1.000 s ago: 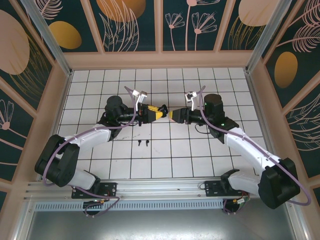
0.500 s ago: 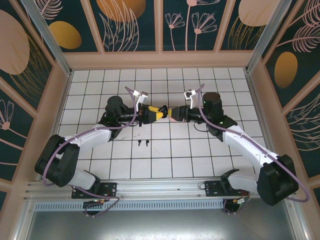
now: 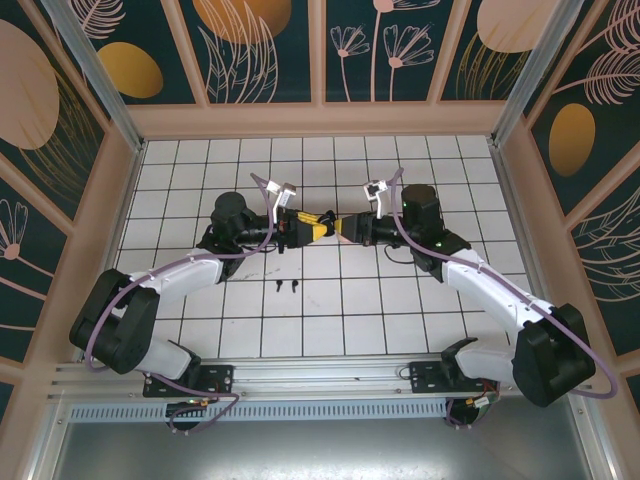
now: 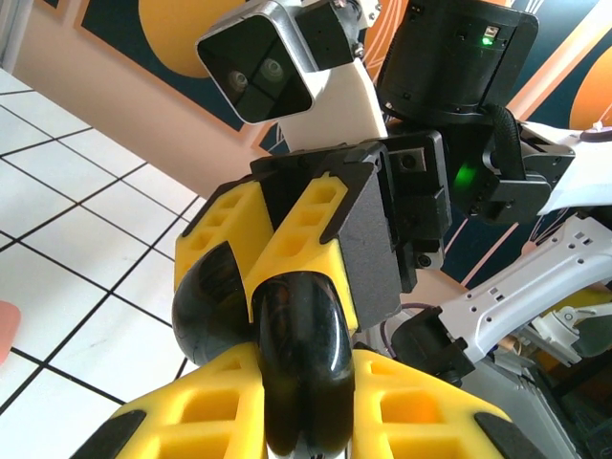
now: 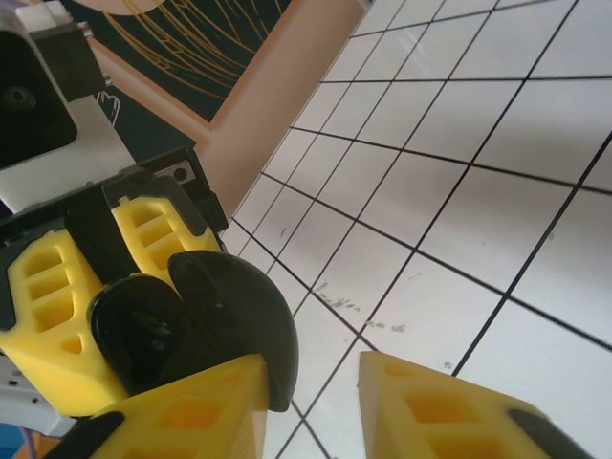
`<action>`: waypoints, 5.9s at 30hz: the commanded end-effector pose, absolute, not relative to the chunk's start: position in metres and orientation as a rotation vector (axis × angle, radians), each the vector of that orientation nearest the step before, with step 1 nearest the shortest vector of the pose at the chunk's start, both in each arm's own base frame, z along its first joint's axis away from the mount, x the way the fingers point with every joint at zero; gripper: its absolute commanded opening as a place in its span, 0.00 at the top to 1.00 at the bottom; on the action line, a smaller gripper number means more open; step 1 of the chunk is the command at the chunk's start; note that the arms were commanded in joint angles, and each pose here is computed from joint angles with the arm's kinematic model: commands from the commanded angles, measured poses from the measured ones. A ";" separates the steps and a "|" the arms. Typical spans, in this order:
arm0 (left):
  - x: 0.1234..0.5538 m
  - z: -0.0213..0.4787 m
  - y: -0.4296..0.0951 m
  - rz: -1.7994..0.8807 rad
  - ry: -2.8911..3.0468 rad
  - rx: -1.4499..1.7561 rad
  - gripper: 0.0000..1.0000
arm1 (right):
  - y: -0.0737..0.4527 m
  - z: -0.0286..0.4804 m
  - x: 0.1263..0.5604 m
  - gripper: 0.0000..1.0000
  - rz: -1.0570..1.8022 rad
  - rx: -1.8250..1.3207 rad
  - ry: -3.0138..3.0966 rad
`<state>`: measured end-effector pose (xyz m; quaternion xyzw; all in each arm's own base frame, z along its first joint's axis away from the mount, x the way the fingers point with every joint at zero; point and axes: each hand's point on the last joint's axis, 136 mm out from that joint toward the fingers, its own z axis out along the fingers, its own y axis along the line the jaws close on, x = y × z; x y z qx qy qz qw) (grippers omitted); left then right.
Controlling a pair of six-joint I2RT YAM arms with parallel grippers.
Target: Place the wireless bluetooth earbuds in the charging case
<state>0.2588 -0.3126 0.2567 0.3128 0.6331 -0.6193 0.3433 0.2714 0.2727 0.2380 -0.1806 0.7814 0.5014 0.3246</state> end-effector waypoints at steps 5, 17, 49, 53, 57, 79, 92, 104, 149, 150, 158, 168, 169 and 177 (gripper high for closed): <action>0.255 0.273 -0.318 -1.617 1.574 0.855 1.00 | 0.277 0.257 0.276 0.86 1.313 -0.489 1.988; 0.274 0.245 -0.319 -1.472 1.720 0.799 0.41 | 0.269 0.248 0.279 1.00 1.235 -0.458 2.043; 0.282 0.244 -0.321 -1.296 1.944 1.226 0.41 | 0.245 0.234 0.285 1.00 0.630 -0.821 2.101; 0.280 0.239 -0.324 -1.336 1.955 1.241 0.43 | 0.254 0.241 0.285 1.00 0.663 -0.839 2.082; 0.280 0.236 -0.325 -1.357 1.959 1.250 0.44 | 0.264 0.242 0.285 1.00 0.677 -0.865 2.078; 0.276 0.227 -0.324 -1.360 1.972 1.299 0.70 | 0.278 0.231 0.284 1.00 0.649 -0.913 2.111; 0.274 0.226 -0.324 -1.374 1.956 1.281 1.00 | 0.275 0.244 0.295 0.88 0.613 -0.832 2.097; 0.346 0.271 -0.266 -1.072 1.803 0.722 1.00 | 0.261 0.258 0.269 0.53 0.809 -0.602 2.142; 0.370 0.303 -0.080 -0.689 1.501 -0.140 1.00 | 0.412 0.033 0.233 0.68 0.200 0.008 2.954; 0.370 0.303 -0.079 -0.688 1.499 -0.141 1.00 | 0.412 0.032 0.233 0.68 0.200 0.009 2.957; 0.369 0.303 -0.078 -0.694 1.491 -0.149 1.00 | 0.421 0.025 0.234 0.68 0.205 0.006 2.969; 0.369 0.300 -0.079 -0.699 1.495 -0.149 1.00 | 0.426 0.019 0.230 0.67 0.202 -0.003 2.990; 0.369 0.300 -0.079 -0.700 1.493 -0.148 1.00 | 0.425 0.019 0.229 0.67 0.196 -0.003 2.993; 0.369 0.298 -0.080 -0.711 1.495 -0.147 1.00 | 0.423 0.018 0.222 0.66 0.168 -0.009 3.004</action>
